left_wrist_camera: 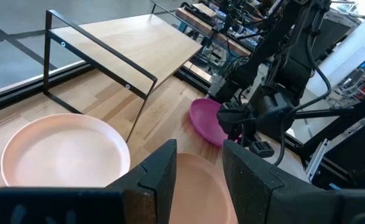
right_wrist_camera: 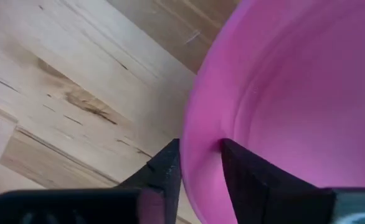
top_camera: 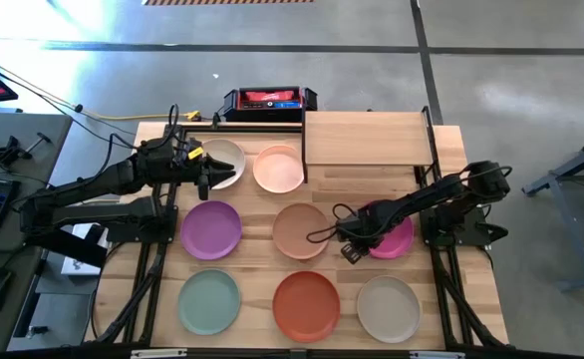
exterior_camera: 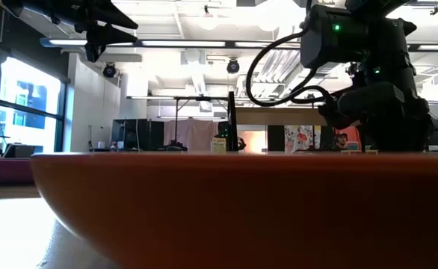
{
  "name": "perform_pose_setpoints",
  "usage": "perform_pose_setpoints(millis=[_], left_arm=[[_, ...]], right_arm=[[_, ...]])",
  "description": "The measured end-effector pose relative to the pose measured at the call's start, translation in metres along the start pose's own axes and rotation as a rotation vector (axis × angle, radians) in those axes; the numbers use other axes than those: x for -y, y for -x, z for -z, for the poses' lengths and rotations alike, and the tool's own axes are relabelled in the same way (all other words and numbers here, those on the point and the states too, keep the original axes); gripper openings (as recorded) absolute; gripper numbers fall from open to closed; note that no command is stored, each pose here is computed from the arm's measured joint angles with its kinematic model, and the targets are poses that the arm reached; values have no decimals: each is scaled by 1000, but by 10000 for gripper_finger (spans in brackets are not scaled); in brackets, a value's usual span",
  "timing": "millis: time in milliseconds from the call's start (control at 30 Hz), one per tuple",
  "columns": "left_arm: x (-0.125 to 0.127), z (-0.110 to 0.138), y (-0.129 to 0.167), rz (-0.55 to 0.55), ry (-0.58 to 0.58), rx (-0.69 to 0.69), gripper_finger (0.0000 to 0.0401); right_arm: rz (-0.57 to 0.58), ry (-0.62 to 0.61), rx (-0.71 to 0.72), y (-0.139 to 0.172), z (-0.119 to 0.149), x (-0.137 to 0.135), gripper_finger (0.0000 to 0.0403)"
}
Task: Place and stack plates onto a shelf
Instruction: Put the pink plate on the shelf
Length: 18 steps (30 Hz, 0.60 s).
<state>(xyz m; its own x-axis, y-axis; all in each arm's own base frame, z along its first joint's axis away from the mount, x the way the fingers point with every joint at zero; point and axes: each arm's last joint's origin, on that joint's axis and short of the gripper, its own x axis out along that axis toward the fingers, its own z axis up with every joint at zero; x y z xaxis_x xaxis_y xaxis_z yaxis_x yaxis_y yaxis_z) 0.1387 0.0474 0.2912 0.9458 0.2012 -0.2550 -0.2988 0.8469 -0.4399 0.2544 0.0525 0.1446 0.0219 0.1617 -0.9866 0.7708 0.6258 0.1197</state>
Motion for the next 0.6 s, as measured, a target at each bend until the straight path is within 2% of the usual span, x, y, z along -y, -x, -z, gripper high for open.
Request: perform_pose_setpoints(millis=[233,367,600], left_arm=[[-1,2,0,-9,3,-18,117],[-2,5,0,-24,8,-48,117],[-4,8,0,-41,13,-79,117]], right_arm=[[-10,-4,-17,2,1,0,10],[13,-17,-30,8,1,-2,15],[22,18,-33,39,-2,-17,3]])
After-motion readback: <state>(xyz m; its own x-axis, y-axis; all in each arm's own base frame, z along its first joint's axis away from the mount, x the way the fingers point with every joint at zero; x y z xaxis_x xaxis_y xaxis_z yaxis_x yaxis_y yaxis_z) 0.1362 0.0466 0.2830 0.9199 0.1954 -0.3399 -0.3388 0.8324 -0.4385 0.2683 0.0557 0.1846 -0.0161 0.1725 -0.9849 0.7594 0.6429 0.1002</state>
